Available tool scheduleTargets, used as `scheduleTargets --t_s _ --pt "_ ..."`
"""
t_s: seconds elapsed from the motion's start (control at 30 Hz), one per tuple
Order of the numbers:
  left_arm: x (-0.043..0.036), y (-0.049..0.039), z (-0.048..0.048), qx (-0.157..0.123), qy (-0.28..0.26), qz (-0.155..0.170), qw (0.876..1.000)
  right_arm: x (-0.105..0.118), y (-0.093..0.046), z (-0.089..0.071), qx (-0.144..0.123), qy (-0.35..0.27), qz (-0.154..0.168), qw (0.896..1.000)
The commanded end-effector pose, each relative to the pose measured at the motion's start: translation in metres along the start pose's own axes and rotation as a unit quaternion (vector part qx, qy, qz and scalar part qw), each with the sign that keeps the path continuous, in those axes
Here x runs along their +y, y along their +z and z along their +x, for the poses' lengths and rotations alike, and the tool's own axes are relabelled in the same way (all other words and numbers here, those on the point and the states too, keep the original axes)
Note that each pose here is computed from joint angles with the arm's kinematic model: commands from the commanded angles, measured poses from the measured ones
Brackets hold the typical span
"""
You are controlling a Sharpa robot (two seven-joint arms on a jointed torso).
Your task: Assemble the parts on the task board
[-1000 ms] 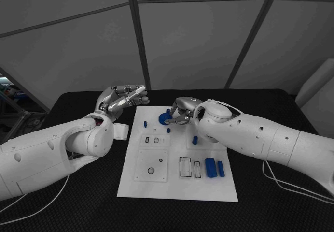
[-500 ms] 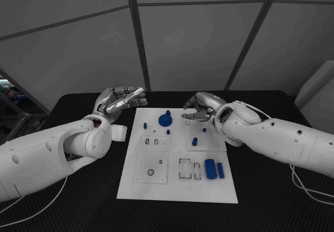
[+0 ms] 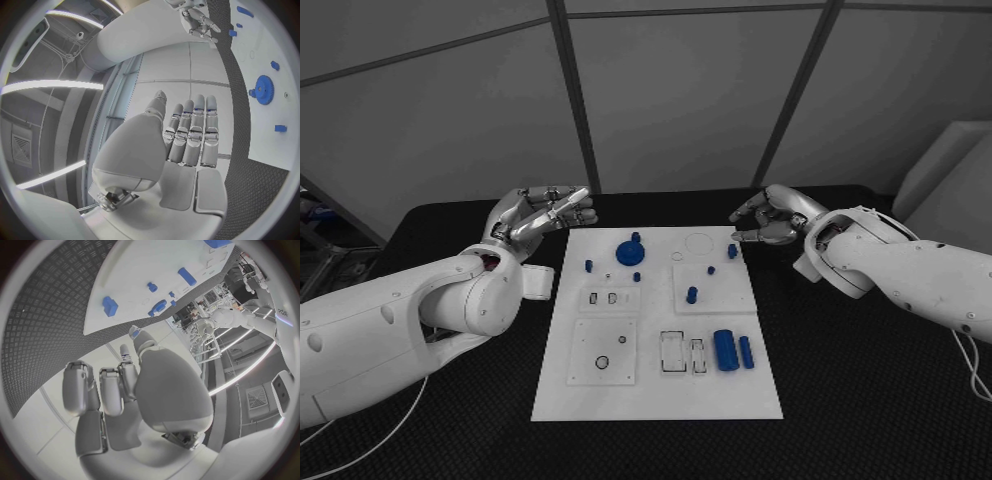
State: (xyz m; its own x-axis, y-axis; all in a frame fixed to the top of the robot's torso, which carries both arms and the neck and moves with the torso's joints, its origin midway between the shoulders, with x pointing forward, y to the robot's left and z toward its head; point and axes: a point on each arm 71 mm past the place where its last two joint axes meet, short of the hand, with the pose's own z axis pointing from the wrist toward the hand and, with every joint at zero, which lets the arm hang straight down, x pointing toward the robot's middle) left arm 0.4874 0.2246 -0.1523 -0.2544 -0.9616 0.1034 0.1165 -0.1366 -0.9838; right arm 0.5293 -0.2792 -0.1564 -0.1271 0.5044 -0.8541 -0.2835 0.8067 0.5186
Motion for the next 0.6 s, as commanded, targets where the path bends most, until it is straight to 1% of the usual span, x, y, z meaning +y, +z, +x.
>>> scheduleTargets --t_s 0.03,0.3,0.43,0.6 --pt "-0.0002 0.0003 0.0014 0.01 0.001 0.003 1.0 -0.005 -0.001 -0.002 0.009 0.016 -0.016 1.0" --pt "0.0014 0.0006 0.0024 0.012 0.0 0.002 1.0 -0.016 0.002 0.0 0.014 0.0 -0.001 1.0" --pt "0.0019 0.0007 0.0027 0.012 0.0 0.002 1.0 -0.02 0.003 0.007 0.024 -0.008 0.005 1.0" --pt "0.0021 0.0007 0.0023 0.011 0.0 0.001 1.0 -0.024 0.001 0.022 0.048 -0.014 0.01 0.999"
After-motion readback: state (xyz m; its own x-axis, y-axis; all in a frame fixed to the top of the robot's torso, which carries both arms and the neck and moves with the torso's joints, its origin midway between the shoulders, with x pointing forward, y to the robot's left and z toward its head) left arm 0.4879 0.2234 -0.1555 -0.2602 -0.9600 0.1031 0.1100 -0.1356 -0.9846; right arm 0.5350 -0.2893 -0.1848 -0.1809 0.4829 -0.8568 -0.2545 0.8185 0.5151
